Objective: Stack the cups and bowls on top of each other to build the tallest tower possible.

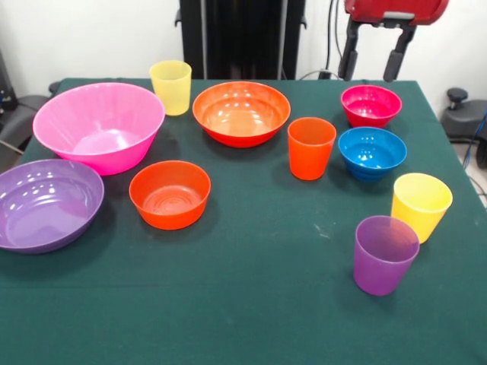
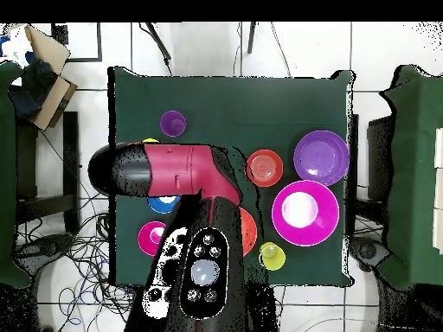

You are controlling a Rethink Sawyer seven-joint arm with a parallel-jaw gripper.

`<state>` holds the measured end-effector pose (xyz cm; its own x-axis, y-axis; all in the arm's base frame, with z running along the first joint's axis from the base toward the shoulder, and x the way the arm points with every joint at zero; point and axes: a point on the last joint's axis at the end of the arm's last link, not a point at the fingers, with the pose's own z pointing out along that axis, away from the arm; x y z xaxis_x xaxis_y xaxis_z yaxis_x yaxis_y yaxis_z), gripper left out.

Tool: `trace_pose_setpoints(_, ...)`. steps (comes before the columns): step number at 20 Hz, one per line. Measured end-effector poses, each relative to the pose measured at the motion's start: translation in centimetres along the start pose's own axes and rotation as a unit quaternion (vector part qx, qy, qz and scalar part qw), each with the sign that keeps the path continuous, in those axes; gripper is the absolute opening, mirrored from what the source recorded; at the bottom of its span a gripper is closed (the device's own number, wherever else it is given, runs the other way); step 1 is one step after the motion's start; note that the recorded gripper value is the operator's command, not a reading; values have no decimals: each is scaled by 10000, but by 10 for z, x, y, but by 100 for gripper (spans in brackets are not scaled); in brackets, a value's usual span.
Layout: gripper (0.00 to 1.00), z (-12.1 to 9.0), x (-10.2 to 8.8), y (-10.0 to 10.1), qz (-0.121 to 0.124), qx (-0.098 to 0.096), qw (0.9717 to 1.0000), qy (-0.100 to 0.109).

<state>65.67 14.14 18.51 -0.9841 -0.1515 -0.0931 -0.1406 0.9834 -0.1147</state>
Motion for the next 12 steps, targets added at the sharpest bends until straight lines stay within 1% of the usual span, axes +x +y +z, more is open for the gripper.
trace_pose_setpoints(4,100,2,5,7,41,-5,10000,-23)
trace_pose_setpoints(8,100,6,8,8,136,4,9998,-107)
trace_pose_setpoints(12,100,9,11,9,207,-5,9997,-140)
